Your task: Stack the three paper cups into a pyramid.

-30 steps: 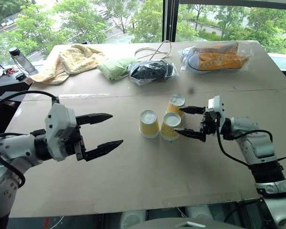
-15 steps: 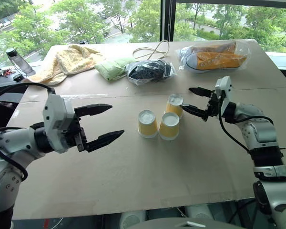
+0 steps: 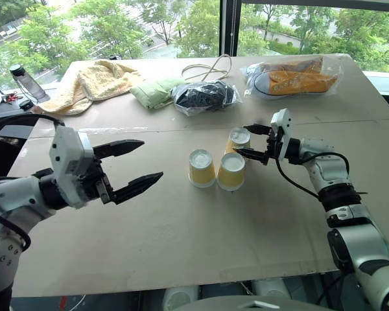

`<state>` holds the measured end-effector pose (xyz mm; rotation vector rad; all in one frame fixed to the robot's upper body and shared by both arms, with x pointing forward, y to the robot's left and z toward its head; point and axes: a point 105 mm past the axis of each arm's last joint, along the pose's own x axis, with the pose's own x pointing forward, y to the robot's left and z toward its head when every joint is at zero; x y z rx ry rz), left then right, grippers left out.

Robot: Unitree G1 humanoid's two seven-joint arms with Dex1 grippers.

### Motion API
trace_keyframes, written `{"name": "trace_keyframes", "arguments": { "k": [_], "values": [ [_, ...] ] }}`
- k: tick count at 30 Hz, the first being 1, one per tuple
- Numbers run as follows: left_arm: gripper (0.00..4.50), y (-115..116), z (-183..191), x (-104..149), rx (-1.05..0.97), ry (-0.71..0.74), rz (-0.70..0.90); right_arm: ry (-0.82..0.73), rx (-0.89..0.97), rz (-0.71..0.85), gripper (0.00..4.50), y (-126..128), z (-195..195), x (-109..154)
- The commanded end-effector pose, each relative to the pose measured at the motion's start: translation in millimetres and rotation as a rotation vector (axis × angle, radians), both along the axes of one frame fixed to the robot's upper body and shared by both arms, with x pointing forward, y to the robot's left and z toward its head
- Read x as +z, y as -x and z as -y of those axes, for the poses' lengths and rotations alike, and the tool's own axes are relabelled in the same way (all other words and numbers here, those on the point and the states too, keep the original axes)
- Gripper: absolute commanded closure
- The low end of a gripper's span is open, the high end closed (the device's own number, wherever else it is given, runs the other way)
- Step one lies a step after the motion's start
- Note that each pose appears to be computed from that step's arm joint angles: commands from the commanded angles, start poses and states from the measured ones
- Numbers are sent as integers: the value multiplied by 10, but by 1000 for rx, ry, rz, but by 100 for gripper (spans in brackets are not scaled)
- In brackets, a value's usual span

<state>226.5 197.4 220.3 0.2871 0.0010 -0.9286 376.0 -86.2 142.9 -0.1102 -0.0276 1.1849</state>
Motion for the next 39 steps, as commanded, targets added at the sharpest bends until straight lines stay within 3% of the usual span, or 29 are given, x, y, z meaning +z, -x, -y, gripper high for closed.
{"name": "trace_keyframes", "arguments": {
  "k": [1,8,11,13,15,19,24,30,33,39],
  "values": [
    [0,33,32,113,-7,10,53,-11,31,58,3,-13,-68,149],
    [0,27,49,90,-12,16,46,-34,43,57,3,-15,-107,176],
    [0,16,56,90,-12,15,45,-47,42,58,80,-22,-124,198],
    [0,10,62,96,-14,16,46,-48,44,62,187,-19,-129,202],
    [0,8,62,98,-14,15,47,-38,42,75,224,-20,-125,207],
    [0,7,52,99,-13,11,47,-55,25,109,224,-53,-107,330],
    [0,18,48,86,-24,-1,41,-105,55,156,224,-37,-132,682],
    [0,34,46,23,-38,-16,18,-134,233,83,224,296,-363,1044],
    [0,42,58,1,-43,-17,14,-98,298,86,224,482,-460,1111],
    [0,58,72,2,-56,-17,17,-38,310,30,224,576,-494,1084]
  ]
}}
